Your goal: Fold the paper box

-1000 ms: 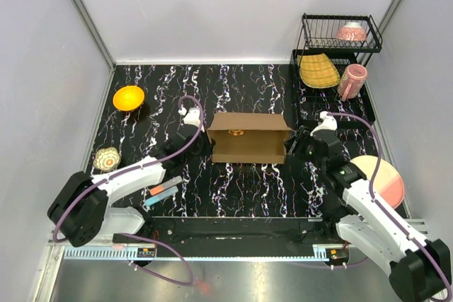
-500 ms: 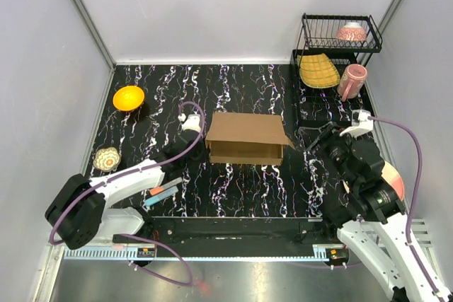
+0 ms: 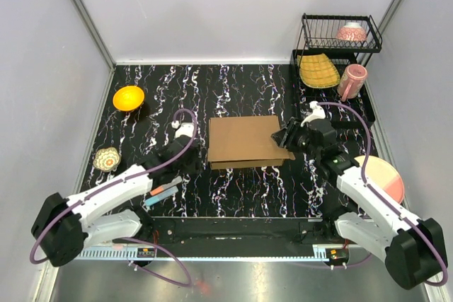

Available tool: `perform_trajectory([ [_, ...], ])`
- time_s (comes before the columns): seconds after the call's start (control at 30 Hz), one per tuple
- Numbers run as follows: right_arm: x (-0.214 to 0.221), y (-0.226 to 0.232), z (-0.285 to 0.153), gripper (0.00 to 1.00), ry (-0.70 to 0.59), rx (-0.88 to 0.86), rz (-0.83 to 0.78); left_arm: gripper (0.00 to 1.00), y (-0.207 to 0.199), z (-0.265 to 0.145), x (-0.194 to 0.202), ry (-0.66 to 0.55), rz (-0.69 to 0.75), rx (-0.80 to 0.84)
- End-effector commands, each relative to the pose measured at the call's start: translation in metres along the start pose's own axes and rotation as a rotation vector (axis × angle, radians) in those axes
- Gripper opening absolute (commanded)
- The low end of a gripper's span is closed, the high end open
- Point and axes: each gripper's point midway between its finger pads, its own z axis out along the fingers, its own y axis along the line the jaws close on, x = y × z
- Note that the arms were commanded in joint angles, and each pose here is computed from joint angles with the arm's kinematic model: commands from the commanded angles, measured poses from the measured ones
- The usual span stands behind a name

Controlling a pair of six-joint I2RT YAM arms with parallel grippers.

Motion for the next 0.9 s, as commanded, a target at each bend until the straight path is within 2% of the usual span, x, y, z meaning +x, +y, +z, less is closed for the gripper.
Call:
perform_trajectory([
  [0.0,-0.015,0.023,0.008,0.51,-0.062,-0.108,-0.027,0.55,0.034,-0.032,0.008,0.041,0.023,-0.129],
  [0.13,0.008,0.007,0.018,0.5,-0.01,-0.08,-0.014,0.57,0.043,-0.049,-0.004,-0.025,-0.053,-0.159],
  [0.23,0.022,-0.003,0.021,0.49,0.028,-0.06,-0.009,0.57,0.056,-0.063,-0.034,-0.167,-0.141,-0.233],
  [0.3,0.029,-0.007,0.022,0.47,0.058,-0.044,-0.005,0.57,0.045,-0.069,-0.058,-0.262,-0.203,-0.177],
  [0.33,0.037,-0.012,0.023,0.47,0.089,-0.027,-0.002,0.58,0.032,-0.07,-0.066,-0.277,-0.215,-0.114],
  [0.37,0.04,-0.013,0.022,0.46,0.098,-0.023,0.002,0.58,0.014,-0.073,-0.087,-0.346,-0.248,-0.021],
  [0.47,0.053,-0.022,0.019,0.44,0.128,0.003,0.034,0.58,-0.031,-0.075,-0.114,-0.406,-0.291,0.191],
  [0.6,0.066,-0.031,0.014,0.43,0.163,0.033,0.052,0.58,-0.085,-0.062,-0.115,-0.352,-0.285,0.42],
  [0.7,0.072,-0.035,0.01,0.43,0.181,0.049,0.055,0.56,-0.094,-0.028,-0.086,-0.222,-0.27,0.403],
  [0.73,0.073,-0.036,0.009,0.43,0.186,0.053,0.056,0.55,-0.095,-0.012,-0.066,-0.158,-0.254,0.402],
  [0.87,0.075,-0.038,0.008,0.43,0.194,0.06,0.057,0.5,-0.094,0.02,-0.015,-0.038,-0.292,0.406],
])
